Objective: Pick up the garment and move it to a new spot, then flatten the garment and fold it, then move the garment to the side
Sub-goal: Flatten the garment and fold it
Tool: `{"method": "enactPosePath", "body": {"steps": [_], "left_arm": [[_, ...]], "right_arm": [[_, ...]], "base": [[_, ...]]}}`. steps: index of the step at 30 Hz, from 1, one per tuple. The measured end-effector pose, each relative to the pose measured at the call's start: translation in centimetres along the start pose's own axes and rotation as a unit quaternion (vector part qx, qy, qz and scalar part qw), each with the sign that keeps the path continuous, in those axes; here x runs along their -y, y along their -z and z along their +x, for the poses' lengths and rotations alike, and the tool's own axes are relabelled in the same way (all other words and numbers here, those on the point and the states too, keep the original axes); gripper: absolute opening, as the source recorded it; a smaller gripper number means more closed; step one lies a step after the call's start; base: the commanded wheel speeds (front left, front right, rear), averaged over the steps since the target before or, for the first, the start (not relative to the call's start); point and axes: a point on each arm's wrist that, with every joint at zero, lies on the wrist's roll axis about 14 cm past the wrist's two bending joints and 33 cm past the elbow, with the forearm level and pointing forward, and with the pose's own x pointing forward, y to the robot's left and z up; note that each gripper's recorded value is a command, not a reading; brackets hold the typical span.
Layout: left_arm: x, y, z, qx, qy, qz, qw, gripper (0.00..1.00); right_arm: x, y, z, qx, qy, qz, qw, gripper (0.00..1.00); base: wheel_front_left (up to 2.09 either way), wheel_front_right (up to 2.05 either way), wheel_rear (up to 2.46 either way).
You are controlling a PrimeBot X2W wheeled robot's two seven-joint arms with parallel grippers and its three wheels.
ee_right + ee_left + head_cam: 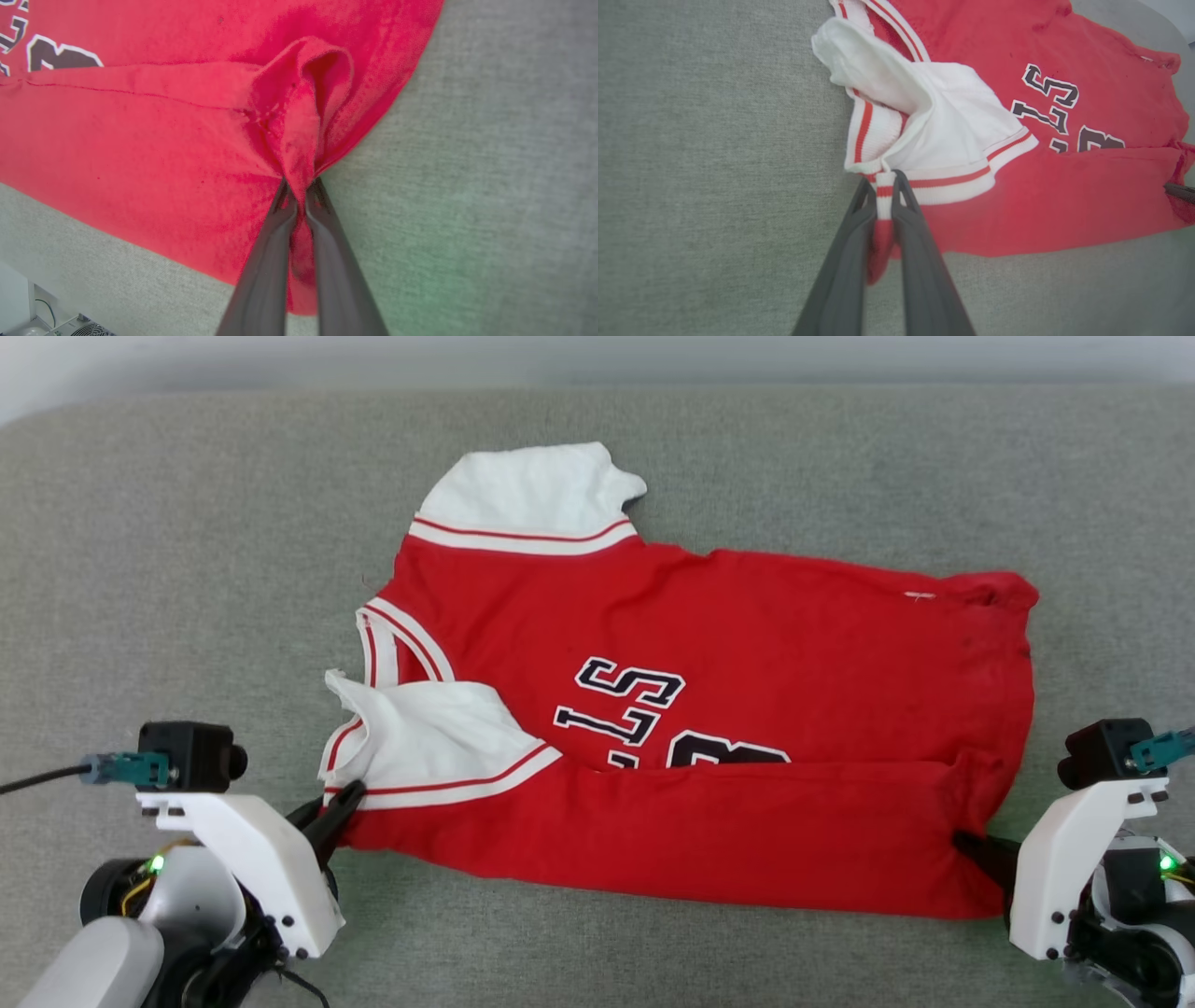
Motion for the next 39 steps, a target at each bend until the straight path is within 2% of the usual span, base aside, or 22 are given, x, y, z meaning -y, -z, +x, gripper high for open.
{"method": "enactPosePath", "body": {"steps": [14,19,23,24,25,26,29,32,35,37,39], "left_arm": [[0.5,2.4,-5.0,0.026,-0.011,-0.028,0.999,0.00],[-0.1,4.0,-7.4,0.029,-0.026,-0.039,0.998,0.00],[-0.3,6.1,-8.0,0.005,-0.032,-0.054,0.998,0.00],[-0.4,6.4,-7.9,0.004,-0.034,-0.057,0.998,0.00],[-0.5,6.6,-7.7,0.002,-0.036,-0.063,0.997,0.47],[-0.4,6.8,-7.3,0.000,-0.034,-0.071,0.997,1.00],[-0.3,6.8,-6.2,0.003,-0.031,-0.078,0.996,1.00],[-0.7,5.4,-5.5,0.030,-0.040,-0.071,0.996,1.00],[-0.8,2.9,-5.2,0.077,-0.046,-0.055,0.994,1.00],[-0.8,0.9,-5.2,0.114,-0.052,-0.042,0.991,1.00],[-0.4,-1.1,-5.3,0.153,-0.052,-0.032,0.986,1.00]], "right_arm": [[-2.1,-0.3,-5.0,0.068,-0.012,-0.036,0.997,0.00],[-2.5,0.7,-6.6,0.077,-0.014,-0.040,0.996,0.00],[-1.6,2.5,-6.9,0.059,-0.004,-0.028,0.998,0.00],[-1.5,2.9,-6.7,0.056,-0.002,-0.025,0.998,0.09],[-1.4,3.1,-6.5,0.054,-0.002,-0.021,0.998,0.65],[-1.5,3.3,-6.3,0.054,-0.003,-0.015,0.998,1.00],[-1.3,3.2,-5.9,0.072,0.000,-0.007,0.997,1.00],[-1.0,1.8,-6.4,0.127,0.012,-0.016,0.992,1.00],[-1.0,-0.6,-7.5,0.204,0.019,-0.023,0.979,1.00],[-0.8,-2.2,-8.7,0.257,0.032,-0.035,0.965,1.00],[-0.7,-3.1,-9.5,0.288,0.040,-0.038,0.956,1.00]], "base": [[0.00,0.00,0.00],[0.00,0.00,0.00],[0.00,0.00,0.00],[0.00,0.00,0.00],[0.00,0.00,0.00],[0.00,0.00,0.00],[0.00,0.00,0.00],[0.00,0.00,0.00],[0.00,0.00,0.00],[0.00,0.00,0.00],[0.00,0.00,0.00]]}}
